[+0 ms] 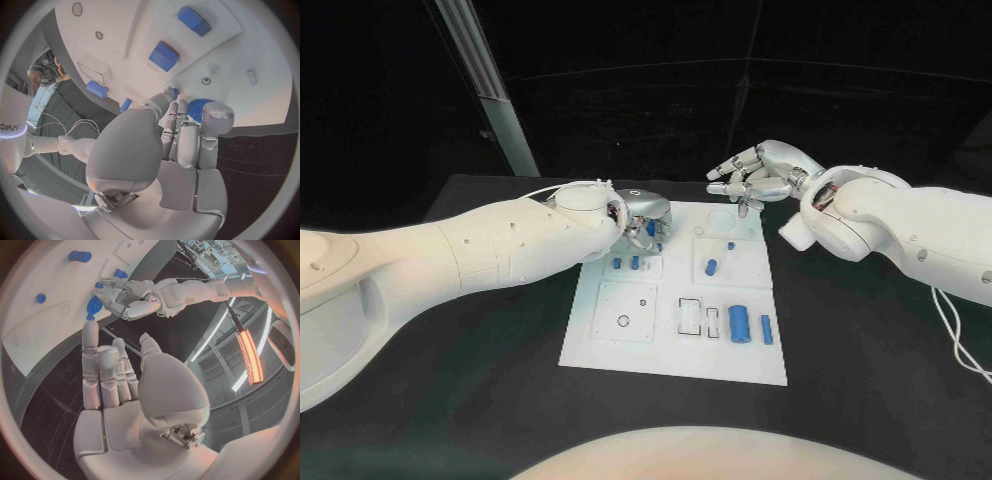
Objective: Assemble the parts on the task board
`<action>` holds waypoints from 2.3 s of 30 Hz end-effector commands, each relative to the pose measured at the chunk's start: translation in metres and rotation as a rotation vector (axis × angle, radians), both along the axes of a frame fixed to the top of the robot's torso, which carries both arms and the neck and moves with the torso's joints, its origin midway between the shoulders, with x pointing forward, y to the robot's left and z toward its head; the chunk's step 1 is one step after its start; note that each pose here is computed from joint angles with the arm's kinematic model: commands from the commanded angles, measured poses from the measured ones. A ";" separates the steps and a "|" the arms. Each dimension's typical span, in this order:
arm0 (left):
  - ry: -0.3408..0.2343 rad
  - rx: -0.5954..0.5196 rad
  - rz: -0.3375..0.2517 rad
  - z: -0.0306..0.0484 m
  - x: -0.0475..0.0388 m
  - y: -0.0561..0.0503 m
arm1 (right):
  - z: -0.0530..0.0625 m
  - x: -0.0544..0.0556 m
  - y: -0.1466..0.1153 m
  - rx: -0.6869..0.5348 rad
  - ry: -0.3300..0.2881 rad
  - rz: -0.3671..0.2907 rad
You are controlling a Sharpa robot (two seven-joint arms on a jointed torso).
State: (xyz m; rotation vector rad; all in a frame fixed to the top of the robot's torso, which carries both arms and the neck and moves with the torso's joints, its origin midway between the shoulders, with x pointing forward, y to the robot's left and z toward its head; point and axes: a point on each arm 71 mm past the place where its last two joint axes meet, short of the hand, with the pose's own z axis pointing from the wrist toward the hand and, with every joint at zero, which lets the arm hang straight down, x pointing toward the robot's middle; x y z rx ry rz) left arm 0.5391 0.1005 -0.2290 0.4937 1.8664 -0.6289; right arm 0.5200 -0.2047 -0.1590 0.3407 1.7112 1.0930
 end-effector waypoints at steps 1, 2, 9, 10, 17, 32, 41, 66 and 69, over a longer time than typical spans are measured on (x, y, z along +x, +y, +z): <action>0.012 0.018 -0.013 -0.0022 -0.0006 -0.001 | 0.002 0.000 0.001 0.003 -0.009 0.006; 0.014 0.018 -0.014 -0.0030 -0.0009 -0.002 | 0.002 0.000 0.001 0.003 -0.009 0.007; 0.027 0.024 -0.015 -0.0076 -0.0016 -0.004 | 0.002 0.000 0.003 0.002 -0.009 0.009; 0.029 0.026 -0.014 -0.0081 -0.0015 -0.003 | 0.002 0.000 0.003 0.002 -0.009 0.009; 0.040 0.038 -0.005 -0.0103 -0.0006 -0.002 | 0.002 0.000 0.003 0.002 -0.009 0.009; 0.007 0.016 0.005 -0.0090 0.0002 0.000 | 0.002 0.000 0.002 0.003 -0.010 0.008; -0.047 -0.049 -0.014 0.0021 -0.0035 0.005 | 0.002 0.000 0.001 0.003 -0.012 0.006; -0.036 -0.052 0.053 0.0289 0.0014 0.054 | 0.002 0.000 -0.002 0.001 -0.011 0.001; -0.028 -0.046 0.054 0.0274 0.0014 0.056 | 0.002 0.000 -0.002 0.001 -0.011 0.002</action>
